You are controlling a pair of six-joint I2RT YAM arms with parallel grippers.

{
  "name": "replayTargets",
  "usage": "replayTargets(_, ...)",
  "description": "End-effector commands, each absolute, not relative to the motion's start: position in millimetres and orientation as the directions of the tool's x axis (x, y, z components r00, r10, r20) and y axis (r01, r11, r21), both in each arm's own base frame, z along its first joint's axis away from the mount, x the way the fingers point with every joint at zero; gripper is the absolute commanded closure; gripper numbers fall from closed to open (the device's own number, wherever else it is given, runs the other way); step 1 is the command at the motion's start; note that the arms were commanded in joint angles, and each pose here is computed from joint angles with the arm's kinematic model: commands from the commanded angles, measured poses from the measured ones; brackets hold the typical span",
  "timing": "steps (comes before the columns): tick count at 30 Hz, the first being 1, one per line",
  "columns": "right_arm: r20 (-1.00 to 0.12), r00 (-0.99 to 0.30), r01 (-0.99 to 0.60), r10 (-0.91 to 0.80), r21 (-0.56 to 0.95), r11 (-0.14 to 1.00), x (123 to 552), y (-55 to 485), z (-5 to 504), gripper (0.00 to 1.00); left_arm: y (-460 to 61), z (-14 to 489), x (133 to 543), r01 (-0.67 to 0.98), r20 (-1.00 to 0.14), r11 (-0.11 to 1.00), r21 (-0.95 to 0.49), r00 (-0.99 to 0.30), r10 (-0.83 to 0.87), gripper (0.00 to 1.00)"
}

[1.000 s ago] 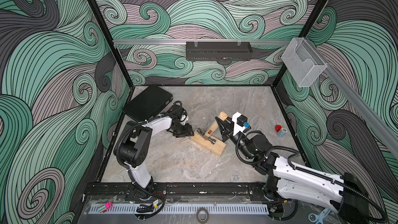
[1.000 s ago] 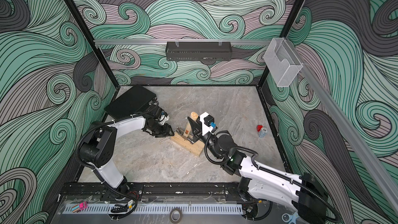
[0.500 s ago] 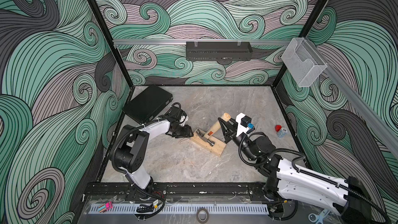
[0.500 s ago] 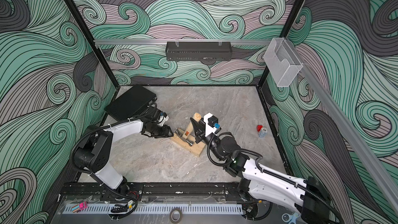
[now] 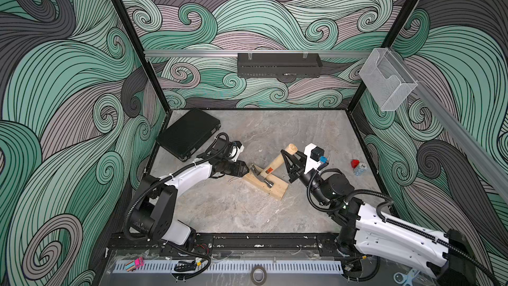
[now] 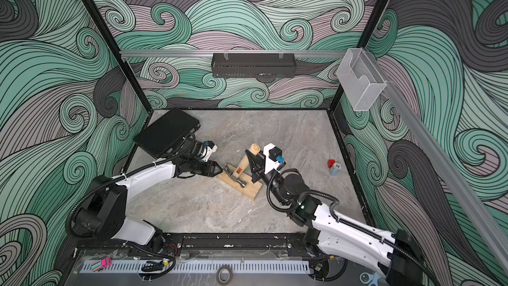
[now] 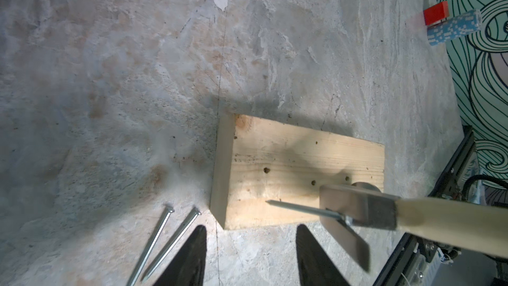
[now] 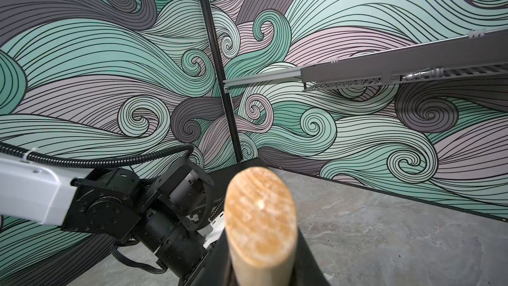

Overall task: Use a claw hammer to pull out a nail
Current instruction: Remove the nail from the mounting plate.

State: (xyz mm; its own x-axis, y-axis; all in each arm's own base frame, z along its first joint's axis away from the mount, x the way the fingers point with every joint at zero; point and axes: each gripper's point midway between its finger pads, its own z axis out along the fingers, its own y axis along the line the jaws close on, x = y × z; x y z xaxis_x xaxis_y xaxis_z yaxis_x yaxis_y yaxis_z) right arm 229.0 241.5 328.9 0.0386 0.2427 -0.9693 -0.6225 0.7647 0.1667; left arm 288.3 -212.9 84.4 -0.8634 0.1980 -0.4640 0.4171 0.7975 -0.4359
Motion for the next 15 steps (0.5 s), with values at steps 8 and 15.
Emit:
replayTargets(8, -0.979, -0.075, -0.609, 0.190, 0.196, 0.768, 234, 243, 315, 1.00, -212, 117, 292, 0.539, -0.671, 0.776, -0.326, -0.711, 0.211, 0.55)
replayTargets(15, -0.973, -0.056, -0.622, 0.226, 0.211, 0.754, 233, 245, 338, 1.00, -218, 120, 282, 0.609, -0.713, 0.742, -0.279, -0.649, 0.265, 0.56)
